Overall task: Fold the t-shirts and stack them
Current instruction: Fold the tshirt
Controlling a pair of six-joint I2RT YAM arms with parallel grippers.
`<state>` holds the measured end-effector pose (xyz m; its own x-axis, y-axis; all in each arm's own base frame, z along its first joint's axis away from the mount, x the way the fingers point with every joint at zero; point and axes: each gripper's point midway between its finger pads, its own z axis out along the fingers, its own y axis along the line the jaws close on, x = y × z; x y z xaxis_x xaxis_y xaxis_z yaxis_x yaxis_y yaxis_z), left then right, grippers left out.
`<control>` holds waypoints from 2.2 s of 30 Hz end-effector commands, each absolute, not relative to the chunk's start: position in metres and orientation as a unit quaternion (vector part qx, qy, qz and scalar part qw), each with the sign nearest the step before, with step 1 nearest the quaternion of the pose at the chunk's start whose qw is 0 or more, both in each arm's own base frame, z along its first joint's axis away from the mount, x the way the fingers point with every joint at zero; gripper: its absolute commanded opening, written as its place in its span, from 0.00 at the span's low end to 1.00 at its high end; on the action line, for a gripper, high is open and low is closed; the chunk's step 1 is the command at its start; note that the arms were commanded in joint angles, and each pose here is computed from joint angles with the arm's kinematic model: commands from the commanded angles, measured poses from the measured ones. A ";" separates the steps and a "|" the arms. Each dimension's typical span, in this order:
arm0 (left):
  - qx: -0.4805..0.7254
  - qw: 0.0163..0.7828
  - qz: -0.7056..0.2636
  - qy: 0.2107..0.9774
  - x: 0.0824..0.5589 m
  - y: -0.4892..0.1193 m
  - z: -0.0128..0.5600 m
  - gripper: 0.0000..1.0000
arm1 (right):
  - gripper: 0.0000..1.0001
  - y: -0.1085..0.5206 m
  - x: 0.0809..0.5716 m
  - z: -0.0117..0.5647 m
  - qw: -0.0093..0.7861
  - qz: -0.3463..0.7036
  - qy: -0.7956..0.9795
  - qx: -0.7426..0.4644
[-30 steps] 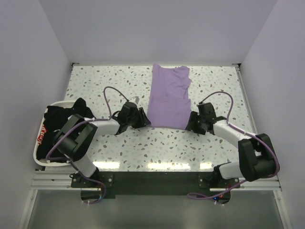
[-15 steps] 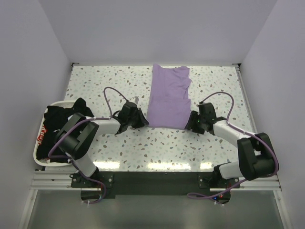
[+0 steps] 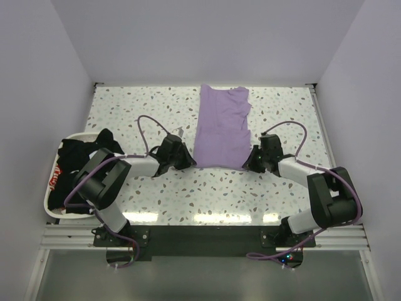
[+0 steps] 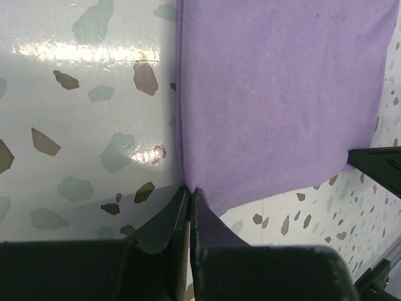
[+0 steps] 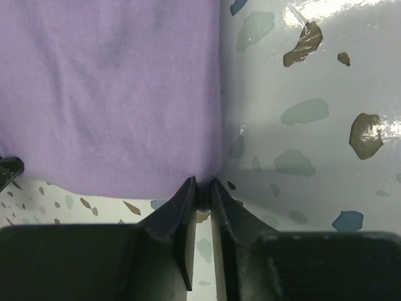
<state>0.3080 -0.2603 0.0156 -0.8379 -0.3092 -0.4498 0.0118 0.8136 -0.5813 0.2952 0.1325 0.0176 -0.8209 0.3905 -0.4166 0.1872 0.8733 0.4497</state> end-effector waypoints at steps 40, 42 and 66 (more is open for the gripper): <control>-0.056 0.303 -0.333 0.891 0.145 -0.237 0.060 0.00 | 0.00 0.143 0.158 0.087 0.252 0.324 0.906 0.106; -0.056 0.328 -0.329 0.884 0.160 -0.244 0.083 0.00 | 0.00 0.146 0.174 0.101 0.265 0.322 0.903 0.104; -0.076 0.341 -0.296 0.889 0.419 -0.251 0.130 0.00 | 0.00 0.204 0.441 0.151 0.285 0.304 0.902 0.116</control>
<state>0.3915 -0.2446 0.1133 -0.7646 -0.3564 -0.5370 0.0025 0.8315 -0.5555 0.4038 0.1994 0.1316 -0.8338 0.3797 -0.4009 0.0833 0.8043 0.5884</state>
